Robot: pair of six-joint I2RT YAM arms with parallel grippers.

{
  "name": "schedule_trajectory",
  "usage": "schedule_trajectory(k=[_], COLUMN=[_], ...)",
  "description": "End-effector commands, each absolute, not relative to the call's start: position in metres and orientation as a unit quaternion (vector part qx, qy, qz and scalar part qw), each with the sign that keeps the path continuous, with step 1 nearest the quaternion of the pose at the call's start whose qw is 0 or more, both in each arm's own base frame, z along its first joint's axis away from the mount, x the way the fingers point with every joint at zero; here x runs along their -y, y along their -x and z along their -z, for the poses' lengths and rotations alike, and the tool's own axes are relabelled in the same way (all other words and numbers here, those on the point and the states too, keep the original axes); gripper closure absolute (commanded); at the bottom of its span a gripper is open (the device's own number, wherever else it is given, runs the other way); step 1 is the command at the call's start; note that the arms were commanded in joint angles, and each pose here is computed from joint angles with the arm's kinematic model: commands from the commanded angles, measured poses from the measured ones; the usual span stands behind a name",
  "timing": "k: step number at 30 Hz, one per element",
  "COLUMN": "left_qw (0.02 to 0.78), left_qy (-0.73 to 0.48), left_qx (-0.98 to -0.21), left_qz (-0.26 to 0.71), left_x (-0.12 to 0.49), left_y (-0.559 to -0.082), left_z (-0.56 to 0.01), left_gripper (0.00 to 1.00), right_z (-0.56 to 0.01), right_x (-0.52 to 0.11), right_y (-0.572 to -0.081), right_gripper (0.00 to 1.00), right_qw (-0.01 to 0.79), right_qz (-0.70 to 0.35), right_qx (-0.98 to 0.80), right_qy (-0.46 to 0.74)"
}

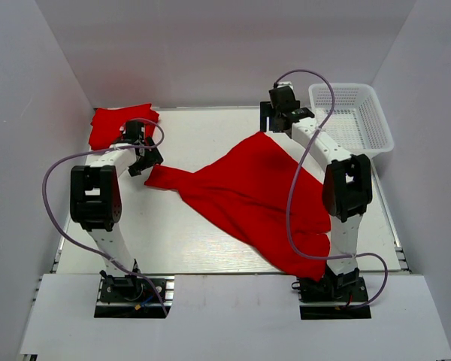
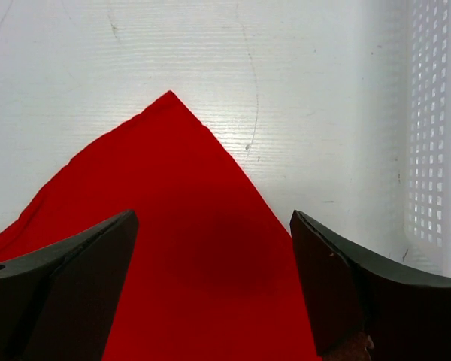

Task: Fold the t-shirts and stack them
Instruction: Flatten out the tshirt

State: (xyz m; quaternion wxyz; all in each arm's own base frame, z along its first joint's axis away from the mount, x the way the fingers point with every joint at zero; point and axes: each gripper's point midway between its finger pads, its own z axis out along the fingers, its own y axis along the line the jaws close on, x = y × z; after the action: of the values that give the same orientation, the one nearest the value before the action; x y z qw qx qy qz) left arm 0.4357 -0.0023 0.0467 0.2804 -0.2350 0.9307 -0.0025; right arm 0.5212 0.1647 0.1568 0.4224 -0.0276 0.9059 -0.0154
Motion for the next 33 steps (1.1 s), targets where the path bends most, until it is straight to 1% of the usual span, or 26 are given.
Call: schedule_trajectory(k=[1,2,4,5,6,7,9,12,13,16,17,20,21,22,24,25,27,28,31,33], left_qw=[0.3,0.314,0.312,0.308,0.304,0.308,0.291,0.298,0.3,0.302,0.302,0.288,0.284,0.284,0.27,0.251,0.241,0.222,0.221,0.214], left_qy=[0.206,0.201,0.193,0.191,0.183,0.172,0.162,0.155,0.154,0.154,0.15,0.138,0.14,0.14,0.136,0.135,0.134,0.129,0.124,0.112], left_qx=[-0.931,-0.928,-0.93,-0.932,-0.935,-0.936,-0.943,-0.942,-0.941,-0.941,-0.941,-0.948,-0.948,-0.948,-0.953,-0.958,-0.961,-0.967,-0.967,-0.97], left_qz=[0.016,0.018,0.014,0.018,0.014,0.02,0.016,0.022,0.026,0.027,0.02,0.018,0.011,0.011,0.01,0.006,-0.01,-0.013,-0.014,-0.001], left_x=[0.007,0.007,0.006,0.007,0.007,0.013,0.016,0.018,0.019,0.019,0.017,0.021,0.019,0.018,0.022,0.022,0.021,0.024,0.023,0.032], left_y=[-0.443,-0.449,-0.447,-0.448,-0.447,-0.45,-0.441,-0.437,-0.437,-0.437,-0.438,-0.432,-0.428,-0.428,-0.421,-0.413,-0.411,-0.402,-0.403,-0.401], left_z=[-0.045,-0.049,-0.039,-0.033,-0.029,-0.032,-0.019,-0.006,-0.005,0.0,-0.002,0.006,0.009,0.009,0.017,0.025,0.028,0.036,0.034,0.034], left_gripper=[0.16,0.16,0.19,0.19,0.26,0.28,0.28,0.28,0.26,0.26,0.27,0.34,0.38,0.48,0.55,0.57,0.57,0.57,0.61,0.65], right_z=[-0.191,-0.192,-0.19,-0.186,-0.183,-0.186,-0.179,-0.177,-0.173,-0.17,-0.172,-0.169,-0.168,-0.17,-0.168,-0.168,-0.169,-0.169,-0.17,-0.169], right_x=[-0.164,-0.165,-0.167,-0.165,-0.165,-0.167,-0.166,-0.165,-0.167,-0.169,-0.165,-0.165,-0.163,-0.162,-0.159,-0.159,-0.158,-0.156,-0.158,-0.157], right_y=[-0.543,-0.544,-0.547,-0.549,-0.551,-0.552,-0.555,-0.558,-0.559,-0.557,-0.558,-0.557,-0.558,-0.558,-0.559,-0.559,-0.56,-0.561,-0.56,-0.561], right_gripper=[0.12,0.12,0.12,0.12,0.12,0.12,0.12,0.12,0.12,0.12,0.12,0.12,0.12,0.12,0.12,0.12,0.12,0.12,0.12,0.12], right_qw=[0.469,0.471,0.472,0.47,0.468,0.471,0.466,0.462,0.46,0.455,0.457,0.455,0.453,0.456,0.455,0.456,0.458,0.458,0.458,0.459], right_qz=[0.015,0.015,0.018,0.02,0.021,0.02,0.024,0.021,0.017,0.012,0.022,0.021,0.023,0.022,0.03,0.031,0.029,0.029,0.025,0.023], right_qx=[-0.882,-0.881,-0.881,-0.882,-0.883,-0.881,-0.884,-0.886,-0.887,-0.89,-0.888,-0.89,-0.89,-0.889,-0.89,-0.889,-0.888,-0.888,-0.888,-0.888], right_qy=[0.029,0.031,0.034,0.034,0.034,0.036,0.035,0.032,0.035,0.036,0.032,0.031,0.03,0.027,0.024,0.023,0.018,0.015,0.011,0.009])
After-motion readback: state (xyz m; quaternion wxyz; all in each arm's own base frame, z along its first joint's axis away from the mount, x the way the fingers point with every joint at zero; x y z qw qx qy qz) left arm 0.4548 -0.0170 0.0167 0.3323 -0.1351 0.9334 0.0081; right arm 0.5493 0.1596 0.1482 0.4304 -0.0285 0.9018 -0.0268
